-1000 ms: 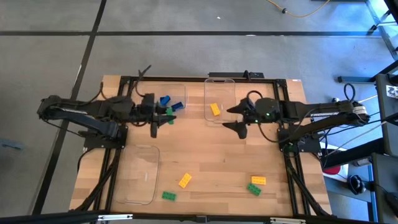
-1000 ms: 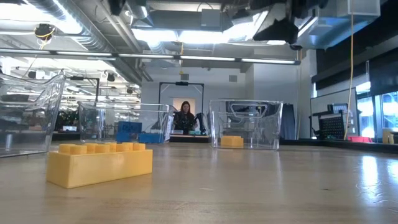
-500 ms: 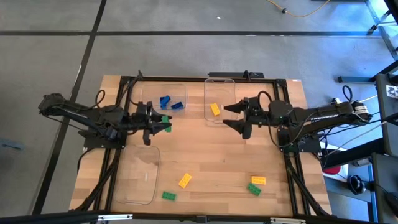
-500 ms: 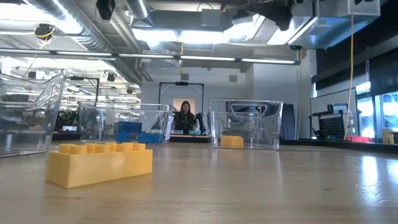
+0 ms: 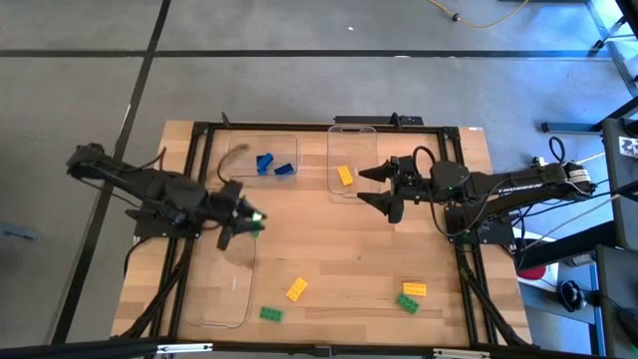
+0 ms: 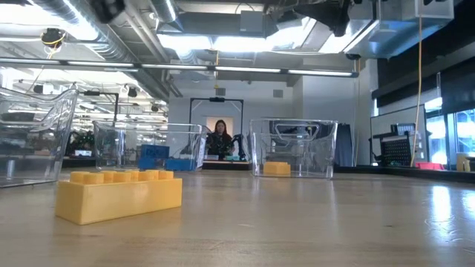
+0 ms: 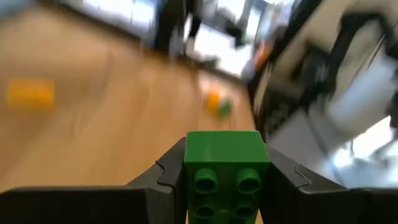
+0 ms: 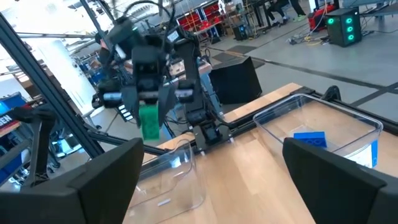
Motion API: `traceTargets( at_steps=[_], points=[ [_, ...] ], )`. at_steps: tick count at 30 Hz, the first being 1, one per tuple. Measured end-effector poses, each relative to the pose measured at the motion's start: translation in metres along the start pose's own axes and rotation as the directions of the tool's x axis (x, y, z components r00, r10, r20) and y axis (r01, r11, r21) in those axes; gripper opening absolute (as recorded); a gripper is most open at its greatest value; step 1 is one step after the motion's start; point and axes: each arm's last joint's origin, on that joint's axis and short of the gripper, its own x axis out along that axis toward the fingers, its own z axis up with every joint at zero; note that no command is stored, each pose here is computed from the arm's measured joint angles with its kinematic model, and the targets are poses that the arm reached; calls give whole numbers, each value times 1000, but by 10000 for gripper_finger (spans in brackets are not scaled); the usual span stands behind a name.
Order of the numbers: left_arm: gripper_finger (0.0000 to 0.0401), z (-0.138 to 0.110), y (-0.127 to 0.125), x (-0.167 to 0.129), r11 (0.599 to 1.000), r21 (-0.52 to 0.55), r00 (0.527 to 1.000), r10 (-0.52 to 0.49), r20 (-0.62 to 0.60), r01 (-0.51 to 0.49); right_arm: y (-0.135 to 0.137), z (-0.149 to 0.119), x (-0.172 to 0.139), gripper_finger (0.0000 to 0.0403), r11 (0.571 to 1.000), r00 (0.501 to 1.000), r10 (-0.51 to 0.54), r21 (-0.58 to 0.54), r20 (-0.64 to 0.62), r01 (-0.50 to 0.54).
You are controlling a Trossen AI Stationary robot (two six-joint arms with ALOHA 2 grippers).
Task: Sort & place blocks by color
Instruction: Put the top right green game piece into the bottom left transparent bin
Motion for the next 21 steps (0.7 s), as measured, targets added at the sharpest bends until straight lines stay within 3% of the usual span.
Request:
traceTargets(
  at_steps=[4,10,16,21],
  points=[
    [122,-19,-19,-2,999,-15,957,37,-289,-43,0,0,0,386,1000,1000,0,0,0,0],
    [122,-71,-52,8,998,14,773,57,-632,-63,0,0,0,386,1000,1000,-11,-2,5,11],
    [122,-130,-73,26,983,176,605,171,-778,-51,0,0,0,386,1000,1000,-15,-2,5,15],
    [122,-159,-62,45,925,367,503,364,-784,-96,-1,0,0,386,1000,1000,-17,-2,5,17]
  ],
)
